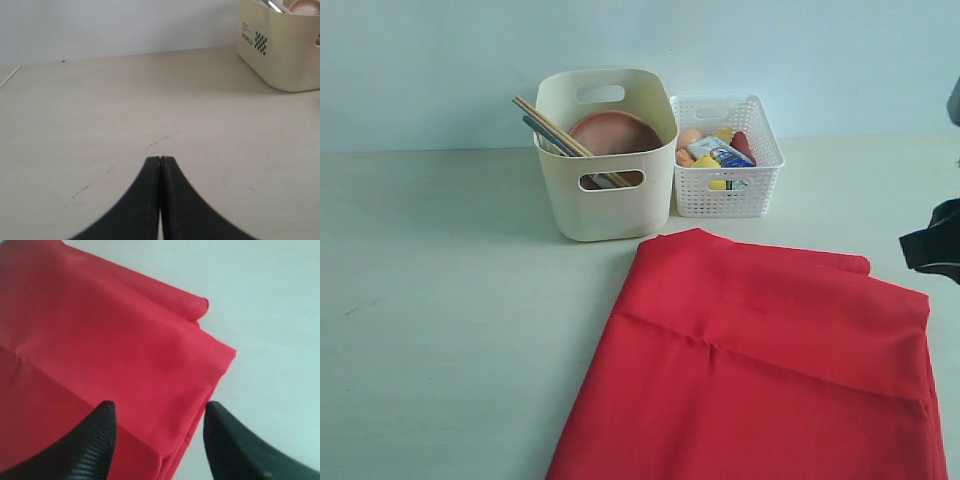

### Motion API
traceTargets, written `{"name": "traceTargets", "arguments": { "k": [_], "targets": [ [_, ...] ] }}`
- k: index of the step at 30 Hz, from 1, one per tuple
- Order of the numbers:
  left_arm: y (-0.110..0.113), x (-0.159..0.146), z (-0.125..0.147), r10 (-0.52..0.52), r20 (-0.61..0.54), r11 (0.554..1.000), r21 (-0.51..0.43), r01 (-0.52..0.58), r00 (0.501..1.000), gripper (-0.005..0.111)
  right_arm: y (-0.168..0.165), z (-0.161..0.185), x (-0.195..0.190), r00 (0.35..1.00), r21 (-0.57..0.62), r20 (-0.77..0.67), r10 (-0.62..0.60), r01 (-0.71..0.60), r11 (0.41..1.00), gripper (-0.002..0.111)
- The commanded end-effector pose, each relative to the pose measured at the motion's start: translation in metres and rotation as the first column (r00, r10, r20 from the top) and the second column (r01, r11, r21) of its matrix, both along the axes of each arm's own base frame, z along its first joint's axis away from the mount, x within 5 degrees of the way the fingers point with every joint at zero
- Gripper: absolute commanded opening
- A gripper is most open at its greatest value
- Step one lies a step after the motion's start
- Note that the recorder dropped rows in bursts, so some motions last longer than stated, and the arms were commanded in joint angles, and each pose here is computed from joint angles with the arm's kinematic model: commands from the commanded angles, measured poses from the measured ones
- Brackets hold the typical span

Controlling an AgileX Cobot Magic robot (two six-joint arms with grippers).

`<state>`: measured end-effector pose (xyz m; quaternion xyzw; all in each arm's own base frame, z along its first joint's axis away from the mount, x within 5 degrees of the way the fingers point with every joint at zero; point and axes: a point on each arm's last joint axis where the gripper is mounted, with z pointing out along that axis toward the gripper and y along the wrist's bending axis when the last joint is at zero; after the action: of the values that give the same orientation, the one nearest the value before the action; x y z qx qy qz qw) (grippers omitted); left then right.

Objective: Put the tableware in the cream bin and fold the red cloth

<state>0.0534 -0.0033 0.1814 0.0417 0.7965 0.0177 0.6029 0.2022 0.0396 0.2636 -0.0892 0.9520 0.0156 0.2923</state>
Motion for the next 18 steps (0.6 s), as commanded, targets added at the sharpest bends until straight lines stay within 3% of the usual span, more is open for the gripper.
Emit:
{"name": "traceTargets", "arguments": {
  "k": [1, 7, 18],
  "targets": [
    [0.000, 0.000, 0.000, 0.004, 0.009, 1.000, 0.005, -0.004, 1.000, 0.000, -0.009, -0.029, 0.020, 0.988, -0.036, -0.137, -0.075, 0.070, 0.997, 0.053],
    [0.000, 0.000, 0.000, 0.004, 0.009, 1.000, 0.005, -0.004, 1.000, 0.000, -0.020, -0.061, 0.044, 0.942, -0.001, -0.300, -0.150, 0.158, 0.988, 0.060],
    [0.000, 0.000, 0.000, 0.004, 0.009, 1.000, 0.005, -0.004, 1.000, 0.000, -0.049, -0.115, 0.069, 0.886, 0.241, -0.440, -0.143, 0.270, 0.932, 0.061]
  ]
}}
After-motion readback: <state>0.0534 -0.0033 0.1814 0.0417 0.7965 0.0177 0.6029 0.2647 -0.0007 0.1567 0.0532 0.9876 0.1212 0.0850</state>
